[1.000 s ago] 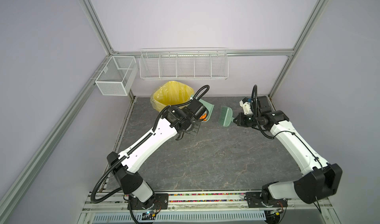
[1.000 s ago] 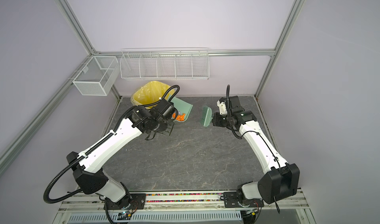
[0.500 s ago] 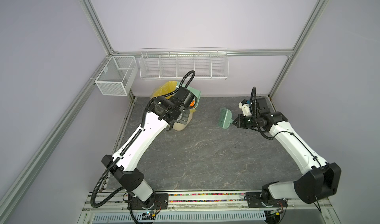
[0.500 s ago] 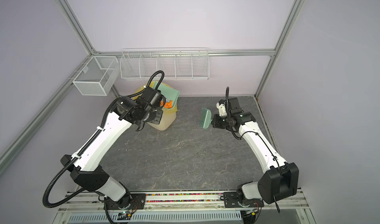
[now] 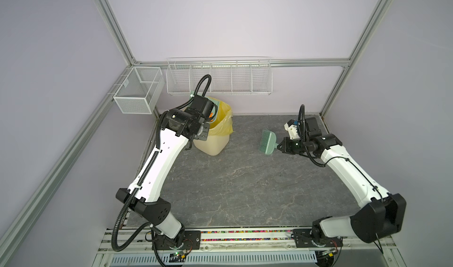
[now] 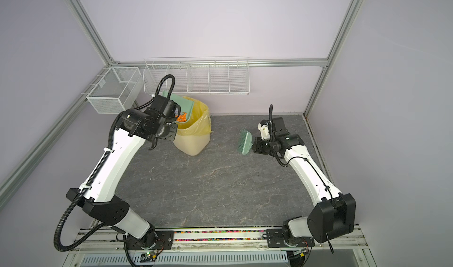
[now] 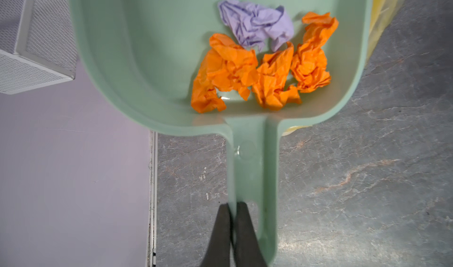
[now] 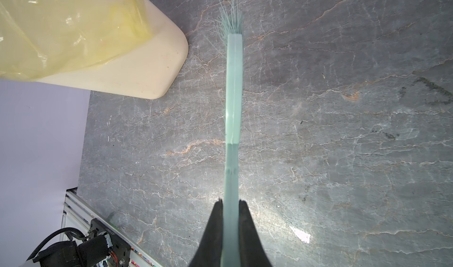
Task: Sweep away the paper scraps from the table
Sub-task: 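Carry the dustpan over the yellow-bagged bin with the left gripper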
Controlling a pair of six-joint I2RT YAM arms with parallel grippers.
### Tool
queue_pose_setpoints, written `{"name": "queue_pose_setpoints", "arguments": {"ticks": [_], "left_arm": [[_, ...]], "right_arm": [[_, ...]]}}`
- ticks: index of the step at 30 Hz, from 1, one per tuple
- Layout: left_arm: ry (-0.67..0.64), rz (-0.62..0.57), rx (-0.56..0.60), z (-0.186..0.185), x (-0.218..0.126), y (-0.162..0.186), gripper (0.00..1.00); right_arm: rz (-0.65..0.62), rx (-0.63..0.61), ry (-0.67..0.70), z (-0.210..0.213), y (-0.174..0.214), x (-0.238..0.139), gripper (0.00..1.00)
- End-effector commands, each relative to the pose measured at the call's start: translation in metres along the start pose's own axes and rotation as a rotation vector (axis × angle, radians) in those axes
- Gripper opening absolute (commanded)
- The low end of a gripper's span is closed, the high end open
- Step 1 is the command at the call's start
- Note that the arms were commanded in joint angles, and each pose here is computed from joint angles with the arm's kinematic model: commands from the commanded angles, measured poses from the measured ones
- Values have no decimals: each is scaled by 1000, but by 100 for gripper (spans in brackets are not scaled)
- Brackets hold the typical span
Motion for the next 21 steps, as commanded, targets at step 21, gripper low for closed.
{"name": "queue_pose_setpoints", "arguments": {"ticks": [21], "left_arm": [[-434,-134,123,8,27,-30,0]], "right_arm": [[-1,-11,9,-2,13,-7,7]]}}
Point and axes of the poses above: each gripper's point midway between its finger pads, its own x axis out along the fingers, its own z axis along the line the jaws close on, y = z × x, the point moved 10 cm from there along -x, back along the fingers, and after that the axes turned 15 degrees about -x, right-handed, at the moved point
